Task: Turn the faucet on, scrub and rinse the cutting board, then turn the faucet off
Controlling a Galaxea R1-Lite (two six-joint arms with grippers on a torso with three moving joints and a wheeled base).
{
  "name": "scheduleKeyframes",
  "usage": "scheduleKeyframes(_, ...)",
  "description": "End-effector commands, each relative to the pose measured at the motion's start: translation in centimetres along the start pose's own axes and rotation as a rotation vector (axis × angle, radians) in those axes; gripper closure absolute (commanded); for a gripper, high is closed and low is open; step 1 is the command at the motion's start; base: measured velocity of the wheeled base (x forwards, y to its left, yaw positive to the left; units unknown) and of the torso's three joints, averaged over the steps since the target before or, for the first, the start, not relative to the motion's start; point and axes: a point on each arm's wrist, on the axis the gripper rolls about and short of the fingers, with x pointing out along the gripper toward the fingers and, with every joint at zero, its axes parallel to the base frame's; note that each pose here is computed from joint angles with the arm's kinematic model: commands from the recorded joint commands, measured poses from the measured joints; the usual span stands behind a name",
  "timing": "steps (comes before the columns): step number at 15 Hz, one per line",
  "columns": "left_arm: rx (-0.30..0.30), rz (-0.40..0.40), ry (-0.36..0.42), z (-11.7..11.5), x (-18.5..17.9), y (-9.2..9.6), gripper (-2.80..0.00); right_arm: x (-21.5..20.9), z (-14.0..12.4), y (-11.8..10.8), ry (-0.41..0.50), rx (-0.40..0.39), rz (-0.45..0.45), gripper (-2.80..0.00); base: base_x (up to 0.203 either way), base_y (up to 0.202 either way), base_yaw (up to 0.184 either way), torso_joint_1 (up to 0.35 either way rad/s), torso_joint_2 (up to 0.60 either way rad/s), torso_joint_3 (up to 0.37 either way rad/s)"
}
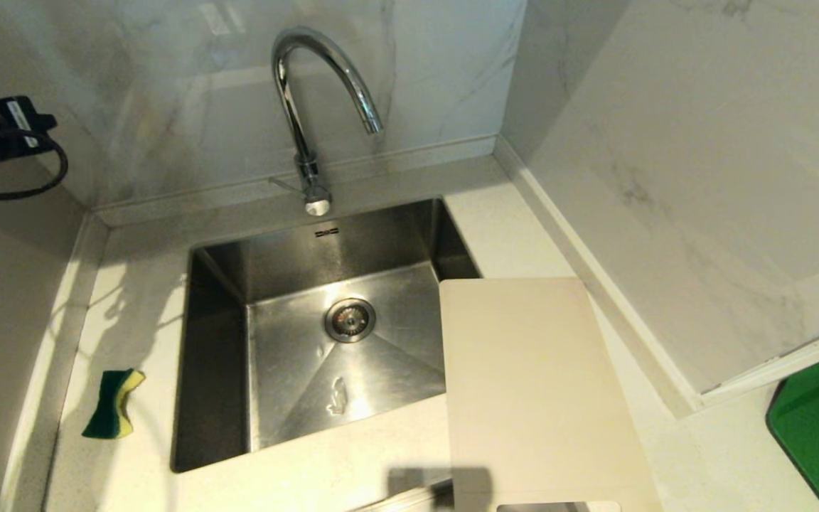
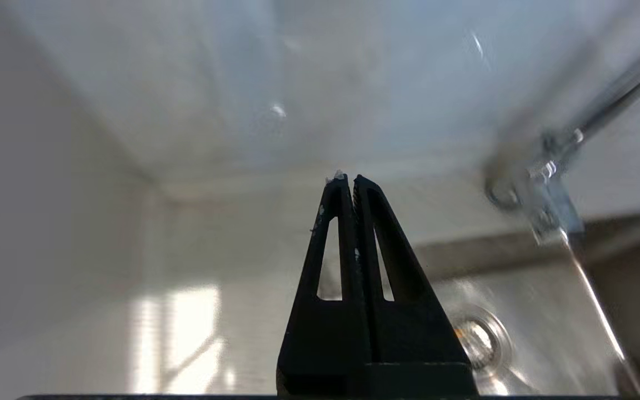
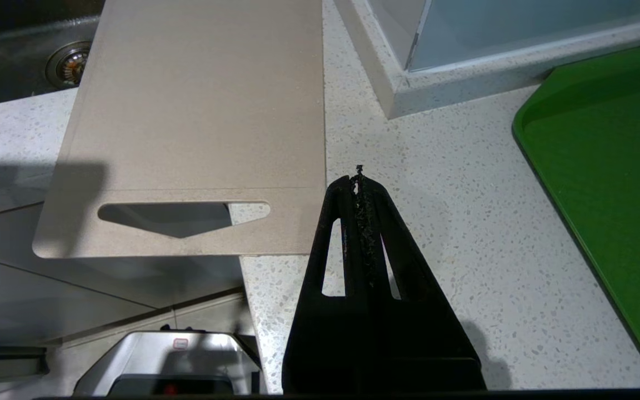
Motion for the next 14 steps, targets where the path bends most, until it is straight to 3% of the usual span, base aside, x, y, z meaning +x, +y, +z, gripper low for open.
scheduleKeyframes(1, 0.008, -0.01, -0.055, 1.8, -4.5, -0.4, 0.0, 0.0, 0.0, 0.0, 0.0, -0.001, 0.0, 0.0, 0.0, 0.0, 0.0, 0.0, 0.0, 0.0)
scheduleKeyframes(4, 0.008, -0.045, 0.017, -0.8, -9.3, -0.5, 0.0, 0.0, 0.0, 0.0, 0.0, -0.001, 0.0, 0.0, 0.0, 0.0, 0.0, 0.0, 0.0, 0.0)
scheduleKeyframes(8, -0.002, -0.084, 0.136, -6.5, -15.3, 0.0, 0.0, 0.0, 0.0, 0.0, 0.0, -0.001, 0.0, 0.0, 0.0, 0.0, 0.0, 0.0, 0.0, 0.0)
scheduleKeyframes(14, -0.006, -0.09, 0.136, -13.6, -23.1, 0.7, 0.0, 0.0, 0.0, 0.0, 0.0, -0.001, 0.0, 0.0, 0.0, 0.0, 0.0, 0.0, 0.0, 0.0)
